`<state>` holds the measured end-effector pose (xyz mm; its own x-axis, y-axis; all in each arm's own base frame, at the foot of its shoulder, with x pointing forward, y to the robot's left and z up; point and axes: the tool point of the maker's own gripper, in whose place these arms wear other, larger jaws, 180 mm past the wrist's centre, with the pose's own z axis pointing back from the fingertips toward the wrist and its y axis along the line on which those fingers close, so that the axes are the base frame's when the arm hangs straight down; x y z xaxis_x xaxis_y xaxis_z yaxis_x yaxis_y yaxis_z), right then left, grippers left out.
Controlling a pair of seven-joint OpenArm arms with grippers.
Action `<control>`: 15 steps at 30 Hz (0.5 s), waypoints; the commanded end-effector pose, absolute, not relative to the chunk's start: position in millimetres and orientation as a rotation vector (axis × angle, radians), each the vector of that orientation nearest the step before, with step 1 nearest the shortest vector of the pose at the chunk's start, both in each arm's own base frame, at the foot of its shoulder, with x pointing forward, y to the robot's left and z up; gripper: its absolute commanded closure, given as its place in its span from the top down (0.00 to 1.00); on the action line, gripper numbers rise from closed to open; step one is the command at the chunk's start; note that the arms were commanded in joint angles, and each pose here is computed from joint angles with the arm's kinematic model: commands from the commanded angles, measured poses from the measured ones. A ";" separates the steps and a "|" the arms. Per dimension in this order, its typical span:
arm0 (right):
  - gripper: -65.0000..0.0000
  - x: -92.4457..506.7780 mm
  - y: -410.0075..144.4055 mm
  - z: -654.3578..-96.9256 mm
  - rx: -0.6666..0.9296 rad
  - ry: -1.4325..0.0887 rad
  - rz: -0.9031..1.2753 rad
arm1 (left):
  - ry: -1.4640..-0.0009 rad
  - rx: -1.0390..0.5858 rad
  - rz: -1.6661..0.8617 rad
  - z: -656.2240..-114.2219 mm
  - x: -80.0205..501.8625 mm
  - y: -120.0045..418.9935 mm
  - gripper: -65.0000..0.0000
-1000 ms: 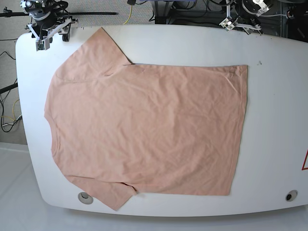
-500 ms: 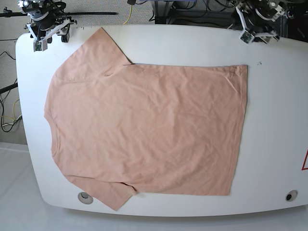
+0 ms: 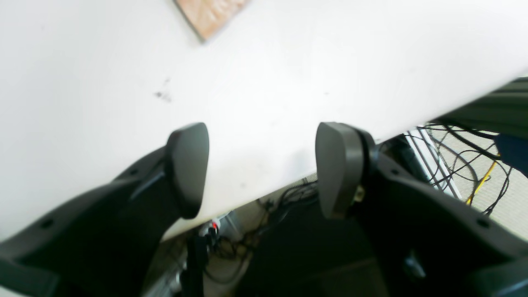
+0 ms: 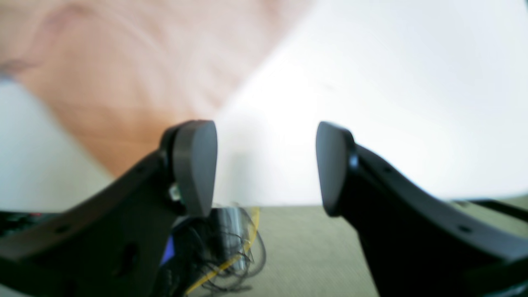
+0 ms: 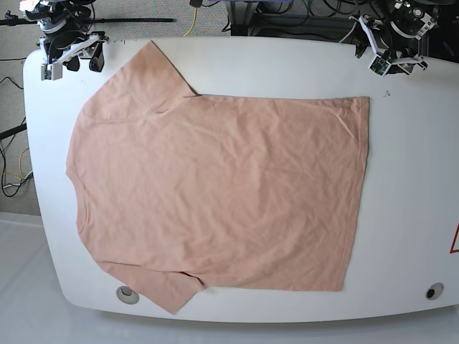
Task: Fold the T-shirt properly
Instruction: 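Move both grippers down toward the shirt's shoulder corners, then position the right gripper over the shoulder seam near the collar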
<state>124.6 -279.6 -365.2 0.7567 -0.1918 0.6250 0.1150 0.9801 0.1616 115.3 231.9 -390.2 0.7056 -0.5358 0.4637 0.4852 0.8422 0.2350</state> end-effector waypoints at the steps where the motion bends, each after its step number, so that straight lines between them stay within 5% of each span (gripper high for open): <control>1: 0.55 133.8 -276.7 -352.2 0.165 -0.749 -0.175 | -0.564 0.097 -0.570 -385.0 118.2 231.6 0.59; 7: 0.55 150.2 -253.4 -333.9 0.333 -0.833 -0.144 | -0.535 0.106 -0.561 -387.3 115.5 234.6 0.59; 15: 0.55 161.0 -250.8 -326.2 0.357 -0.881 -0.087 | -0.523 0.114 -0.556 -387.4 115.6 237.0 0.59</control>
